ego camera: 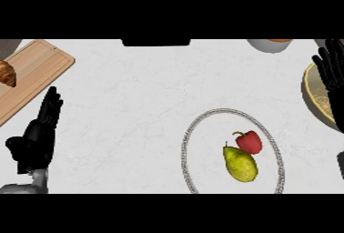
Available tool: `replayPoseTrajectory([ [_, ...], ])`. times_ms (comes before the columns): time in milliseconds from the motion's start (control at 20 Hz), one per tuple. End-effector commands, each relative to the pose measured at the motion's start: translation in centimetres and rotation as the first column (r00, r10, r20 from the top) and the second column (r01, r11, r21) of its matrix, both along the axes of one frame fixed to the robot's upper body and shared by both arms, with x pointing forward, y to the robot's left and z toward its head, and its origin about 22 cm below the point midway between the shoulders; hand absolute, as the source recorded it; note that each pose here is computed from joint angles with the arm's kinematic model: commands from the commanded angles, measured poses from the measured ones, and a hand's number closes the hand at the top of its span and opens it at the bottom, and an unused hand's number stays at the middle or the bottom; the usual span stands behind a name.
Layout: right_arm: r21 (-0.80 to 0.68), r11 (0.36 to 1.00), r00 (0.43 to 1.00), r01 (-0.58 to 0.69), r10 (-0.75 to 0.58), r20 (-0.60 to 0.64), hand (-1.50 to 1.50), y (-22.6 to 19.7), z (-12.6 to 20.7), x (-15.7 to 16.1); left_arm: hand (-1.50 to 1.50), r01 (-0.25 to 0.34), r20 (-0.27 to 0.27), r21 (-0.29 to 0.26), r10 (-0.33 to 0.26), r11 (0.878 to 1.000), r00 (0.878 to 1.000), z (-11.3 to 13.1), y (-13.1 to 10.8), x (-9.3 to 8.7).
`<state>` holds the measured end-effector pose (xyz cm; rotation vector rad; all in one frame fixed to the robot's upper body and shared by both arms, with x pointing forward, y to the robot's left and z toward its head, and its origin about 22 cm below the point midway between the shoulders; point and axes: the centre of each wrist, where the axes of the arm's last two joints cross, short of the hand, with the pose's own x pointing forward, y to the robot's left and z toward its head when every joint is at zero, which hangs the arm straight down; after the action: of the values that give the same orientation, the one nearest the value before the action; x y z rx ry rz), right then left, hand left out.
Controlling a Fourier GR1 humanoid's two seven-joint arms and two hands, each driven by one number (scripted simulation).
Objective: Pick the pear from the placemat and place it in the bowl
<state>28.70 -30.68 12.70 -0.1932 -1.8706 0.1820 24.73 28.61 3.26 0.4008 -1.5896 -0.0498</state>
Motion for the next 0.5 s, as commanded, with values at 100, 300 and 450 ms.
replayPoseTrajectory([
  [100, -0.082, 0.908, 0.903, -0.41, 0.417, 0.104, 1.5, 2.5, 3.4, 0.2, 0.0, 0.016, 0.029, 0.018, -0.017, 1.0, 0.999, 1.7, 0.2, 1.4],
  [300, -0.672, 0.675, 0.91, -0.304, 0.414, 0.004, 1.5, 1.4, 10.0, -0.6, 0.0, 0.026, -0.008, 0.011, -0.026, 1.0, 1.0, 1.4, 0.7, 1.1],
  [450, -0.567, 0.768, 0.954, -0.299, 0.224, -0.199, -1.5, -1.0, 2.2, -2.4, 0.0, 0.019, -0.026, -0.026, -0.02, 0.999, 0.999, 1.8, 1.6, 1.2],
])
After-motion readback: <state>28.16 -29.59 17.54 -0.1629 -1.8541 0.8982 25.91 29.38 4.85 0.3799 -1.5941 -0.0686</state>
